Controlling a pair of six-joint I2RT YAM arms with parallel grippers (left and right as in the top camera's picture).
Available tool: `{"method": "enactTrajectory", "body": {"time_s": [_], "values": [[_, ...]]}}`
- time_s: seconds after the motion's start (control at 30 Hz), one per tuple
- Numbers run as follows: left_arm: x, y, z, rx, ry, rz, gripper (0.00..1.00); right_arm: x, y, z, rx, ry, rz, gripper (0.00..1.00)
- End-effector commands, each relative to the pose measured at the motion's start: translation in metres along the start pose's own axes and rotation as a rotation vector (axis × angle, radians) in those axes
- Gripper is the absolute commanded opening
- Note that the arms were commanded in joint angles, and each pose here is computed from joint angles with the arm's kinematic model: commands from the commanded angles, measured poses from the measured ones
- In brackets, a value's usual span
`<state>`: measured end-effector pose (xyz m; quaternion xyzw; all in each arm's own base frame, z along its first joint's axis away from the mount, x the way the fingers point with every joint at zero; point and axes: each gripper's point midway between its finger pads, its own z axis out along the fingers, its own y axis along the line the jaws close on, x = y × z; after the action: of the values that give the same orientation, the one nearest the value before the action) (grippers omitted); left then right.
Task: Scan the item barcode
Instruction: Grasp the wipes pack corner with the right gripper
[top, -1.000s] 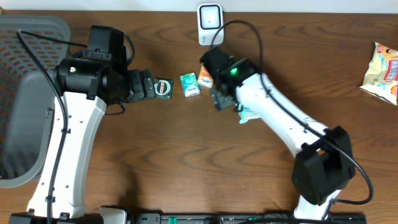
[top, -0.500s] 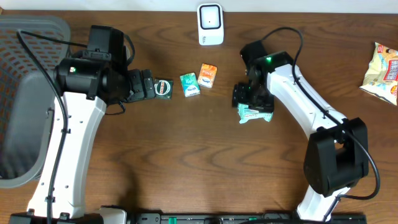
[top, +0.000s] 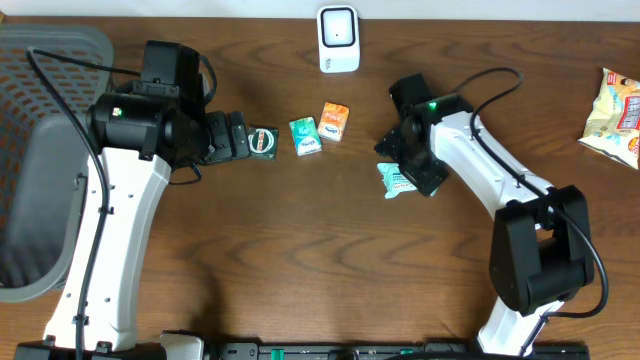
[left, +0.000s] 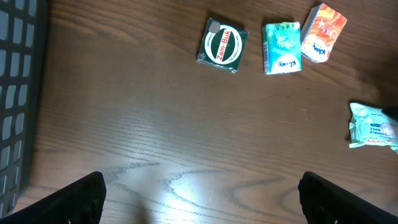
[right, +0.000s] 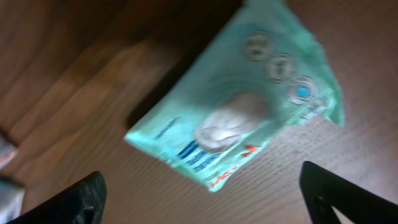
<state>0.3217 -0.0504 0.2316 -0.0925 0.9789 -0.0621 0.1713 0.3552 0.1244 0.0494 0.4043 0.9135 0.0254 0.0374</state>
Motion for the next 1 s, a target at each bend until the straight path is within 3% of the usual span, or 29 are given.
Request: {"method": "enactTrajectory", "body": {"time_s": [0.0,0.17,0.4,0.47,0.6,0.73,0.77,0.8,0.97], "values": [[-0.001,0.001,-0.001,-0.005,-0.004,0.001,0.98,-0.006,-0.019,0.012,0.065,-0.045,0.126,0.92],[-0.001,0.001,-0.001,-0.006,-0.004,0.001,0.97,-0.006,-0.022,0.028,0.045,-0.051,0.146,0.92],[-0.001,0.001,-0.001,-0.005,-0.004,0.001,0.98,-0.010,-0.013,0.039,-0.015,-0.072,0.149,0.75],[-0.001,0.001,-0.001,-0.005,-0.004,0.001,0.98,-0.012,-0.010,0.041,-0.025,-0.076,0.150,0.62],[-0.001,0.001,-0.001,-0.006,-0.004,0.001,0.98,-0.014,-0.011,0.043,-0.020,-0.088,0.150,0.52],[-0.001,0.001,-0.001,-0.005,-0.004,0.001,0.98,-0.015,-0.011,0.044,-0.014,-0.094,0.068,0.24],[-0.001,0.001,-0.001,-0.005,-0.004,0.001,0.98,-0.016,-0.008,0.043,-0.021,-0.099,-0.017,0.06],[-0.001,0.001,-0.001,-0.006,-0.004,0.001,0.98,-0.017,-0.006,0.041,-0.025,-0.102,-0.062,0.01],[-0.001,0.001,-0.001,-0.005,-0.004,0.001,0.98,-0.025,0.017,0.019,-0.067,-0.120,-0.354,0.01]]}}
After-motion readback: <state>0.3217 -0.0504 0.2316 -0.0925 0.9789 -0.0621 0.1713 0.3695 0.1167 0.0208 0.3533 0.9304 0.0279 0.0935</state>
